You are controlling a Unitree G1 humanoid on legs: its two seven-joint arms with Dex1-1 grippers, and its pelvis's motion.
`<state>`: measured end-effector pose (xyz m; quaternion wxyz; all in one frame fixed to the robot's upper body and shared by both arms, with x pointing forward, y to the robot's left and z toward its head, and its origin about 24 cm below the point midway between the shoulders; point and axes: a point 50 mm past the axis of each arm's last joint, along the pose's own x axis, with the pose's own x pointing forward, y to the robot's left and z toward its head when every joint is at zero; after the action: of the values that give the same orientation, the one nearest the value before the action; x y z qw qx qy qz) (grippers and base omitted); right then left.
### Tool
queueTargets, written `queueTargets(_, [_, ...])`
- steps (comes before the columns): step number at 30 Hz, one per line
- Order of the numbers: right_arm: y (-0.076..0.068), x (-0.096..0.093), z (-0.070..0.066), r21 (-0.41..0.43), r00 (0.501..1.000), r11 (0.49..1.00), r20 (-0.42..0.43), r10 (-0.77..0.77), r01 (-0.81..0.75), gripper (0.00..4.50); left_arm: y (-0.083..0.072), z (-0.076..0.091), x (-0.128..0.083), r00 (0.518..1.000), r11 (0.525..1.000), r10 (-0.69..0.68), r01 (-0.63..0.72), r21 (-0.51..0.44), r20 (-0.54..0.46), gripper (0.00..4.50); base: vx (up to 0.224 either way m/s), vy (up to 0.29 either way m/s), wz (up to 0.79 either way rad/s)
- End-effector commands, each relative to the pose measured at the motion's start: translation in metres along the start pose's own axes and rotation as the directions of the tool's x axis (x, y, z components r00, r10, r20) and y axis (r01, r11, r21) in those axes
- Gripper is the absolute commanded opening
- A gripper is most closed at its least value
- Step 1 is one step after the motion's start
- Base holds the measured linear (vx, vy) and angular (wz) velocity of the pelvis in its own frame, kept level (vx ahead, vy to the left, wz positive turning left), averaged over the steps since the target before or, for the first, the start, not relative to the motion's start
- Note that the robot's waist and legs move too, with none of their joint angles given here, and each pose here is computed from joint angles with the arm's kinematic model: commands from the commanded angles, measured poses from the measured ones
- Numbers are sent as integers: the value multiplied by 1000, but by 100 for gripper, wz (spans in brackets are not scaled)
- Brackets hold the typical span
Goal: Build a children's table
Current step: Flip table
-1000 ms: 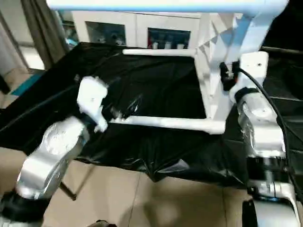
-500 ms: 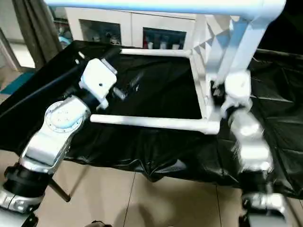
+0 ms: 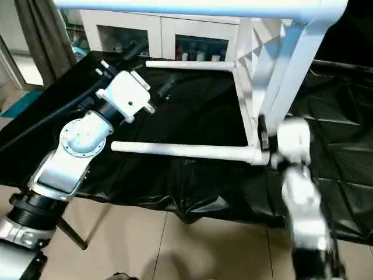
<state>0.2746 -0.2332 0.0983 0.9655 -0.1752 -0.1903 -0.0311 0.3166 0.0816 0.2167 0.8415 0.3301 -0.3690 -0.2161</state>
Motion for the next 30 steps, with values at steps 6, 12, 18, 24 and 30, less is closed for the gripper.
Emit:
queueTargets(6, [14, 4, 22, 18, 987, 996, 137, 82, -85, 372, 24, 17, 15, 990, 982, 62, -83, 170, 125, 418, 0, 0, 0])
queueTargets(12, [42, 10, 36, 61, 954, 969, 198, 225, -241, 372, 34, 10, 28, 995, 952, 37, -62, 299, 90, 418, 0, 0, 0])
queueTargets(18, [73, 14, 60, 92, 860, 882, 288, 421, -462, 372, 40, -6, 37, 1000, 910, 10, -11, 415, 4, 418, 0, 0, 0])
queueTargets(24, [80, 17, 68, 85, 832, 861, 320, 453, -501, 372, 49, -12, 47, 999, 883, 31, -12, 470, -33, 418, 0, 0, 0])
queueTargets(30, [88, 15, 78, 98, 786, 815, 353, 508, -571, 372, 65, -10, 58, 994, 877, 105, -75, 474, -36, 418, 0, 0, 0])
